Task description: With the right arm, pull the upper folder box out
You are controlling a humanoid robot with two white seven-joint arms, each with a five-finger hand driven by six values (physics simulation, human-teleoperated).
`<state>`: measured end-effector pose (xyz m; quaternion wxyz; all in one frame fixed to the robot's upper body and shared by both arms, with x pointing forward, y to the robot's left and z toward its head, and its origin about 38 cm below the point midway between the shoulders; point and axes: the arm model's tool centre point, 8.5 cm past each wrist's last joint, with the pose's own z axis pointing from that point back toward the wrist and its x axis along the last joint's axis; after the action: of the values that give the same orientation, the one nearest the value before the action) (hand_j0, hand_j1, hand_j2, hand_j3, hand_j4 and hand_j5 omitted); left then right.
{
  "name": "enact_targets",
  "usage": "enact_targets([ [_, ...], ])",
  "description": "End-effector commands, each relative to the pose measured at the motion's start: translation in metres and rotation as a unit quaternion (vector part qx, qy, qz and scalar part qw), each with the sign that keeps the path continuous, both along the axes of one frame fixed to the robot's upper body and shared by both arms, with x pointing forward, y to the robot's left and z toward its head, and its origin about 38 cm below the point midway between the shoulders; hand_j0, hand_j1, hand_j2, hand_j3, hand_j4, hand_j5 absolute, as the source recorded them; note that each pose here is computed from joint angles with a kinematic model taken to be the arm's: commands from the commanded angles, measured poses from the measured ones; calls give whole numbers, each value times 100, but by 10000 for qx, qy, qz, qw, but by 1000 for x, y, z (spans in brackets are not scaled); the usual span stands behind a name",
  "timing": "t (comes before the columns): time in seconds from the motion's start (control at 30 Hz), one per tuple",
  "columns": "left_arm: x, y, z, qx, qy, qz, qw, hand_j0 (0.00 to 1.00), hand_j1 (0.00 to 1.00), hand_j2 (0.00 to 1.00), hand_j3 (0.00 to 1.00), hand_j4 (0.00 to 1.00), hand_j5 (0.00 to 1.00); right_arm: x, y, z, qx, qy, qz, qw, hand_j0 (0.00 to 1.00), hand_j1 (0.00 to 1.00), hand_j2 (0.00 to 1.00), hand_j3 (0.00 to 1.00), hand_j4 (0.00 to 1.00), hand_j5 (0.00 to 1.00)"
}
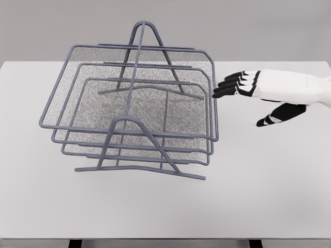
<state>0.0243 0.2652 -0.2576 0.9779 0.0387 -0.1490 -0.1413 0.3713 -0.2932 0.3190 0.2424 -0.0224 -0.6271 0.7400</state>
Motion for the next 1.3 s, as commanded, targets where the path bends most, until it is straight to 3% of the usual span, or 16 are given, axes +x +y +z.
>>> enact_targets([
  [0.0,1,0,0,-1,-11,2,10000,100,100,100,100,100,100,1,-2,-2,-140,-44,-47,9999,100,100,100,100,100,100],
  [0.07,0,0,0,-1,-4,3,10000,100,100,100,100,100,100,5,-4,-9,-266,-69,-113,9996,100,100,100,100,100,100],
  [0.13,0,0,0,-1,-4,3,10000,100,100,100,100,100,100,11,11,-19,-589,-382,40,9975,100,100,100,100,100,100],
  [0.2,0,0,0,-1,-4,3,10000,100,100,100,100,100,100,27,4,-18,-750,-643,-210,9949,100,100,100,100,100,100],
  [0.3,0,0,0,-1,-4,3,10000,100,100,100,100,100,100,39,20,-16,-1071,-1242,-194,9863,100,100,100,100,100,100],
  [0.4,0,0,0,1,3,4,10000,100,100,100,100,100,100,43,33,-19,-1160,-1623,-152,9798,100,100,100,100,100,100],
  [0.5,0,0,0,1,3,4,10000,100,100,100,100,100,100,46,41,-23,-1212,-1786,-110,9764,100,100,100,100,100,100],
  [0.93,1,0,0,-1,-11,2,10000,100,100,100,100,100,100,37,42,-65,-1605,-1629,-55,9735,100,100,100,100,100,100],
  [1.03,0,0,0,-1,-4,3,10000,100,100,100,100,100,100,39,33,-52,-1550,-1748,-194,9721,100,100,100,100,100,100],
  [1.27,0,0,0,1,3,4,10000,100,100,100,100,100,100,37,22,-50,-1635,-1735,-285,9707,100,100,100,100,100,100],
])
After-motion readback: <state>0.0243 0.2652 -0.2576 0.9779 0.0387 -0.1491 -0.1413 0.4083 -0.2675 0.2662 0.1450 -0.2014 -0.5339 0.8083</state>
